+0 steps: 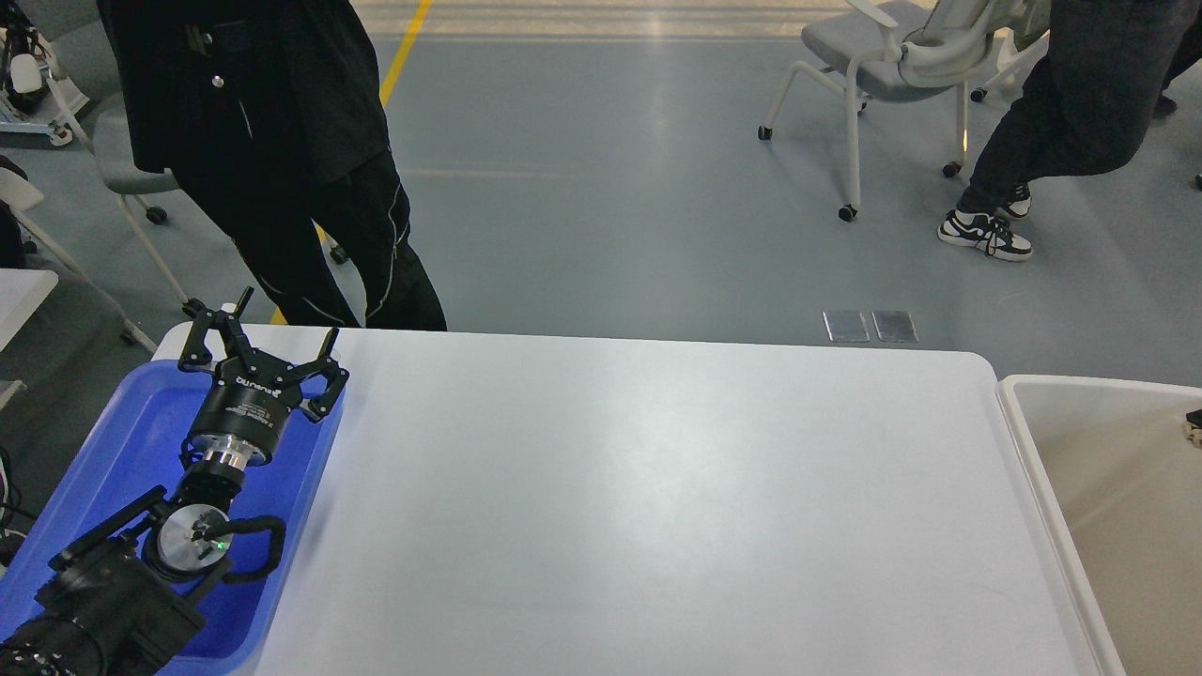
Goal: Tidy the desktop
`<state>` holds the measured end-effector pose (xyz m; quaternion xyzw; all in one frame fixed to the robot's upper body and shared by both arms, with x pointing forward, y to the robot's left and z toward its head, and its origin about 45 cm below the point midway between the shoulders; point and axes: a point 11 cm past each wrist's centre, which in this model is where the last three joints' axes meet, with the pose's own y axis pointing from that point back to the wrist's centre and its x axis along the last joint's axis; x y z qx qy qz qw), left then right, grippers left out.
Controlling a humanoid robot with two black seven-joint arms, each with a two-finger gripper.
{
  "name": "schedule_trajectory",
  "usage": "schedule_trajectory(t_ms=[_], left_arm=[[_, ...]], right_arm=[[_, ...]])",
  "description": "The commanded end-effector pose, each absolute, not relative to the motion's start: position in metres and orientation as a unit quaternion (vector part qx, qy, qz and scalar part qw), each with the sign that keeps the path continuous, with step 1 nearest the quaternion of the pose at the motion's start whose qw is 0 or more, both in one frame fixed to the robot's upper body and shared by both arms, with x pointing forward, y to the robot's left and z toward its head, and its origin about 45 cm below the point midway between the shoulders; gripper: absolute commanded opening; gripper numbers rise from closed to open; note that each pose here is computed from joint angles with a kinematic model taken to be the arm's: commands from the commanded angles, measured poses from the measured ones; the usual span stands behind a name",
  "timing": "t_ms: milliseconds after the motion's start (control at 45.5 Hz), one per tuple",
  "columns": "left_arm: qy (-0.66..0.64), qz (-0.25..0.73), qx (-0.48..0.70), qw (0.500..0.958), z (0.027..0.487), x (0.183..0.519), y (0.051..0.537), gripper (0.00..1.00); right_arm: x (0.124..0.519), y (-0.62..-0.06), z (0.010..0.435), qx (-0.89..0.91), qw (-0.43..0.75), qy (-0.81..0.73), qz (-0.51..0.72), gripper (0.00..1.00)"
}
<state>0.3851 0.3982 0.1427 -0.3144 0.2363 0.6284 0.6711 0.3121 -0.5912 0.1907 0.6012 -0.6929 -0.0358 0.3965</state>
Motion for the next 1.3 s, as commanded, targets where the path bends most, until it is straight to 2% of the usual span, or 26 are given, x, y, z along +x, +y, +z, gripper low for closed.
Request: schedule_trajectory(t_ms=[0,638,1276], left_arm=[[0.236,0.628,-0.315,0.671,0.143,0.385,0.398,1.00],[0.236,0.628,-0.315,0.671,0.143,0.385,0.398,1.00],[0.236,0.628,-0.315,0.671,0.143,0.385,0.398,1.00]], right_arm=[[0.305,-0.610,0.160,0.555,0.387,-0.734,-0.064,0.00],[0.292,-0.603,0.107,0.500,0.407,-0.757,-0.101,0.00],[0.276,-0.598,0.086,0.491,0.430,-0.748,-0.118,0.00]])
